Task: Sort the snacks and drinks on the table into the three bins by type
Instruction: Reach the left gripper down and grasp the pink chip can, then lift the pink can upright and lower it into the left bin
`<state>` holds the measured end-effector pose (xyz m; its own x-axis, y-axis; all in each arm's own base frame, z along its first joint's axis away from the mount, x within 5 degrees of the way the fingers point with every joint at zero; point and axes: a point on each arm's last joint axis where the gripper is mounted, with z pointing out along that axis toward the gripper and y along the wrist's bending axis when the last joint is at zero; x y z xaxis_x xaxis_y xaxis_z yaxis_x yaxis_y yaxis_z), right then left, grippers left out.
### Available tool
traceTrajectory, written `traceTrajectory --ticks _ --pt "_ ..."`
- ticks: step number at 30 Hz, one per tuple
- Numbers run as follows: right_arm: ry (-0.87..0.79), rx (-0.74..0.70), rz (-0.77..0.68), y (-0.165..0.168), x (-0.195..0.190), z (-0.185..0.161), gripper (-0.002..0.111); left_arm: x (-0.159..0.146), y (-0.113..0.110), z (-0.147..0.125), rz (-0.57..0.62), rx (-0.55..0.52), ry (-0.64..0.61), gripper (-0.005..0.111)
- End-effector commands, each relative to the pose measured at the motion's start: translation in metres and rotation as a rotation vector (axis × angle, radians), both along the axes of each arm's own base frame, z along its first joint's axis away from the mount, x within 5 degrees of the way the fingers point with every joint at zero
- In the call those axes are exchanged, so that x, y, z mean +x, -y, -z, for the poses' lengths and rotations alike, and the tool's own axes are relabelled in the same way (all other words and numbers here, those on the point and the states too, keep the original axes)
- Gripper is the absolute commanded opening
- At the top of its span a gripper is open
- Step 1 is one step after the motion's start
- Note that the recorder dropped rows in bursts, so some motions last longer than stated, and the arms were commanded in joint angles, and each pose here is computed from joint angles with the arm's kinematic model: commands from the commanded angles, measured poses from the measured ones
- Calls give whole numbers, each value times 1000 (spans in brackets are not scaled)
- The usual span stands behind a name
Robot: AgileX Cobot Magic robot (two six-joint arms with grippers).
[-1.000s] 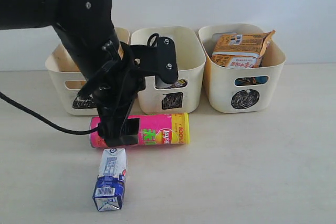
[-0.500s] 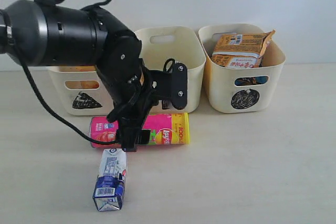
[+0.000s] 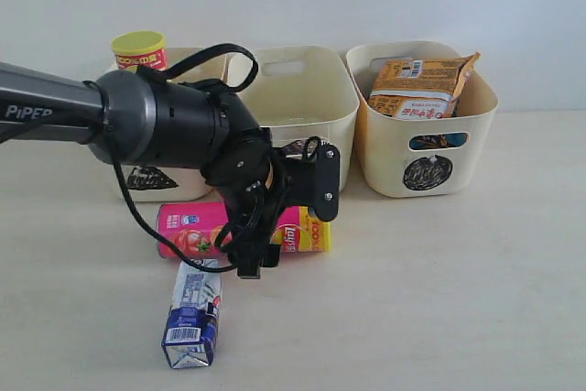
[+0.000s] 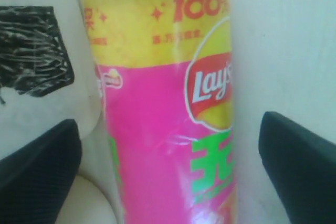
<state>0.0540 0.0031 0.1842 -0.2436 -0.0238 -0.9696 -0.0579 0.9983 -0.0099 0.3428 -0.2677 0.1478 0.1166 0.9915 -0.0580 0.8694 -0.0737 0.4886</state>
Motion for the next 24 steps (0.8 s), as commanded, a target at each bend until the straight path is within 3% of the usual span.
traceTrajectory --ticks 1,4,6,13,24 --pt "8 1 1 0 0 0 2 0 5 14 4 -1 -13 83" --pt "8 1 1 0 0 0 2 0 6 21 7 3 -21 75" --pt "8 1 1 0 0 0 2 1 6 22 8 2 -20 62" --pt "8 1 1 0 0 0 2 0 6 8 7 -21 2 4" --pt "8 1 1 0 0 0 2 -7 4 -46 -37 -153 49 4"
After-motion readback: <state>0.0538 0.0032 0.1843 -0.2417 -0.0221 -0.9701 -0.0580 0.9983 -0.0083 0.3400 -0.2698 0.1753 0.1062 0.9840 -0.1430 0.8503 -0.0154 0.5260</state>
